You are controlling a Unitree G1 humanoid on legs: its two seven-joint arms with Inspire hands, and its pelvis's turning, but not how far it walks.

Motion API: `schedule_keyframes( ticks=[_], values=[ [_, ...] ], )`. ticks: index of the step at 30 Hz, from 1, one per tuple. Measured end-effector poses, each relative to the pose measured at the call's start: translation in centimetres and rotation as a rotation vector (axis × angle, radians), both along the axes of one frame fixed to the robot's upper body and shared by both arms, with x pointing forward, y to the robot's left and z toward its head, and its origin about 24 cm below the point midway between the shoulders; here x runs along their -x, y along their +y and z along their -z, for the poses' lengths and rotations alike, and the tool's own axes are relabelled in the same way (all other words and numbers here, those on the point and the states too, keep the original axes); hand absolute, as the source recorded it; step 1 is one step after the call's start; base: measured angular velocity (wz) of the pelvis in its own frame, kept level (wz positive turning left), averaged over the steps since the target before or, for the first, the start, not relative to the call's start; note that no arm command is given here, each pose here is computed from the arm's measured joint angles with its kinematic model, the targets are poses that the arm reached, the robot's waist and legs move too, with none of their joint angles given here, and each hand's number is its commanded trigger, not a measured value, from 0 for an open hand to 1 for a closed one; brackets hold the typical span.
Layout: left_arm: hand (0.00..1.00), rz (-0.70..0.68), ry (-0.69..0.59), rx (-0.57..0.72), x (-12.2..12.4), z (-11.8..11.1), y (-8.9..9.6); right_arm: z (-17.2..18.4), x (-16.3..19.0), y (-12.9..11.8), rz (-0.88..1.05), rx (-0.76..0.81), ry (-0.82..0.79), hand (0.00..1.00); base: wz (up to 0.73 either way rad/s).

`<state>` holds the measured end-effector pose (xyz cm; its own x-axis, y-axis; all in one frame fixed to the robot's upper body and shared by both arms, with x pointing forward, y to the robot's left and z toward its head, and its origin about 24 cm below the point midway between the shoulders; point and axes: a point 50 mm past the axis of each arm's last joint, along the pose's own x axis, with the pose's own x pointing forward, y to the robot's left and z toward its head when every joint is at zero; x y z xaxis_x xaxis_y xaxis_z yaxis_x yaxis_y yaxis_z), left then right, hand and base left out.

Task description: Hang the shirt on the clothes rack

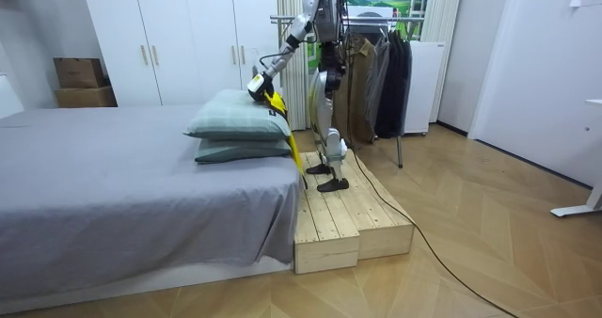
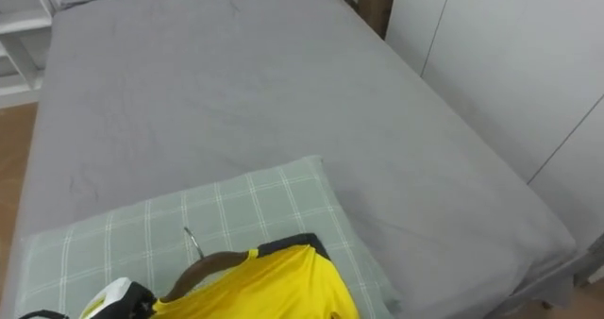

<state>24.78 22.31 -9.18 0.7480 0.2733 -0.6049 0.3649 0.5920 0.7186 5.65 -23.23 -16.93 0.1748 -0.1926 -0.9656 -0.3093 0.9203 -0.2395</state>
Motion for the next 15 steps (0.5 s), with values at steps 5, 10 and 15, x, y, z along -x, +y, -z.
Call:
schedule_keyframes(
  ticks=[5,10,15],
  values=[
    [1.0,0.0,0.001,-0.001,0.03,0.02,0.01,-0.02,-0.02,-0.07,-0.004,0.003,0.001,0.0,0.0],
    [1.0,-0.004,0.011,0.002,0.5,0.32,0.07,-0.06,-0.3,-0.1,-0.004,0.005,-0.005,0.0,0.0],
    [1.0,-0.005,0.005,0.009,0.52,0.3,-0.02,-0.16,-0.87,-0.15,0.009,0.013,-0.025,0.0,0.05]
  ],
)
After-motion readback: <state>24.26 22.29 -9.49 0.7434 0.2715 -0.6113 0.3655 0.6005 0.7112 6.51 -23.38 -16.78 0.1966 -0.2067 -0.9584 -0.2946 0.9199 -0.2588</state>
